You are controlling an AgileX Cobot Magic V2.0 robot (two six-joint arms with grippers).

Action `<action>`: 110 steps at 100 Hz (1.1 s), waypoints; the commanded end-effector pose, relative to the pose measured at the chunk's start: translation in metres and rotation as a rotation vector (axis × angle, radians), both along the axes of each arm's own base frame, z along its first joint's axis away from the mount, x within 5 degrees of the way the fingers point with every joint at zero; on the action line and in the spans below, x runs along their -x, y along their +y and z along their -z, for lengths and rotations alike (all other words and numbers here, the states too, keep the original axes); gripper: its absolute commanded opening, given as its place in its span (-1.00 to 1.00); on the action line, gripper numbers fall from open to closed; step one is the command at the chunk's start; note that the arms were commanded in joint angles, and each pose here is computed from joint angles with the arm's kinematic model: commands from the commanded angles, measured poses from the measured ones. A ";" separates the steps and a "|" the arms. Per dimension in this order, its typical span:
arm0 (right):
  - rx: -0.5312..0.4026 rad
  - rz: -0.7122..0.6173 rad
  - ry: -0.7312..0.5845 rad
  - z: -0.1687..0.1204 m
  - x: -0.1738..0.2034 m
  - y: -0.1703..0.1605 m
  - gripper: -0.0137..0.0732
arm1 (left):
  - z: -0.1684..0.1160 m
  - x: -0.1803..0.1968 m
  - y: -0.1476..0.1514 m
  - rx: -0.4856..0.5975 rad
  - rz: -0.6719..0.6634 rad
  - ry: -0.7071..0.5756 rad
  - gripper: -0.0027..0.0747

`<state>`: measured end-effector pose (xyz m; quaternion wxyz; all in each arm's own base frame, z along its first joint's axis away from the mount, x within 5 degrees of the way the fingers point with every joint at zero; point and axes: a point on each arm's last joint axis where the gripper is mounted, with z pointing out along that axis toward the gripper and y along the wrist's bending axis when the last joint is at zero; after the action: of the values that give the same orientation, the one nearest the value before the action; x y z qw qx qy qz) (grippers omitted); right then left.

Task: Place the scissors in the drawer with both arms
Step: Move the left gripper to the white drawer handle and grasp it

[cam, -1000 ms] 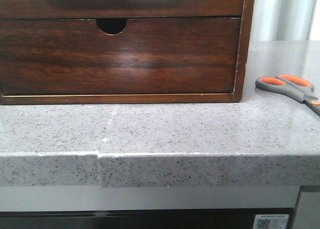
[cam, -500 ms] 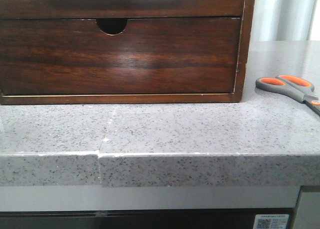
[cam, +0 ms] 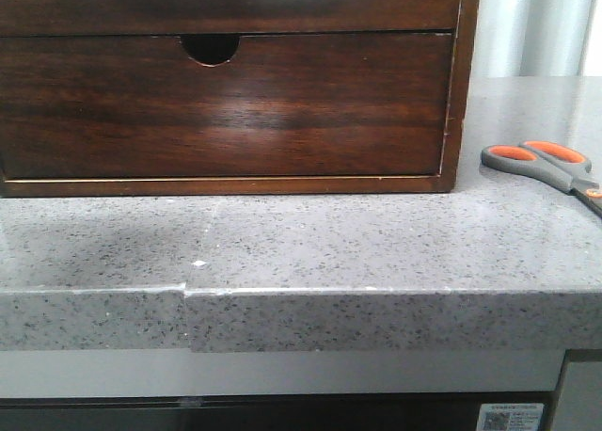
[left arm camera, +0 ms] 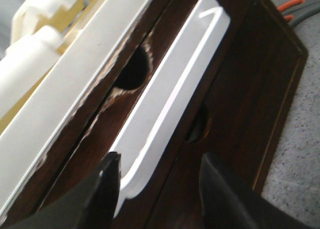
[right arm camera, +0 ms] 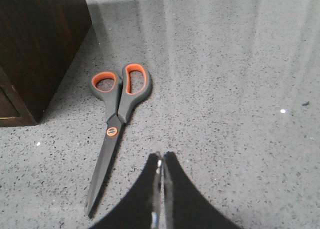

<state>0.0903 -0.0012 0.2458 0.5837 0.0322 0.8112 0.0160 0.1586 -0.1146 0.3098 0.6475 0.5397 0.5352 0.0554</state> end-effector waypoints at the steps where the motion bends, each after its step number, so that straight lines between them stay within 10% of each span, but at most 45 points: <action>1: 0.015 0.003 -0.105 -0.018 -0.004 -0.001 -0.83 | -0.018 -0.003 -0.014 0.040 0.079 -0.054 -0.04; 73: 0.015 0.002 -0.099 -0.018 -0.004 -0.001 -0.83 | -0.011 -0.040 -0.030 -0.357 0.066 -0.170 -0.05; 110: 0.014 0.002 -0.097 -0.018 -0.004 -0.001 -0.83 | -0.011 -0.040 -0.030 -0.357 0.066 -0.170 -0.89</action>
<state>0.0903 -0.0012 0.2458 0.5837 0.0322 0.8112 0.0160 0.2016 -0.1428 0.3107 0.5682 0.6642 0.4522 0.1778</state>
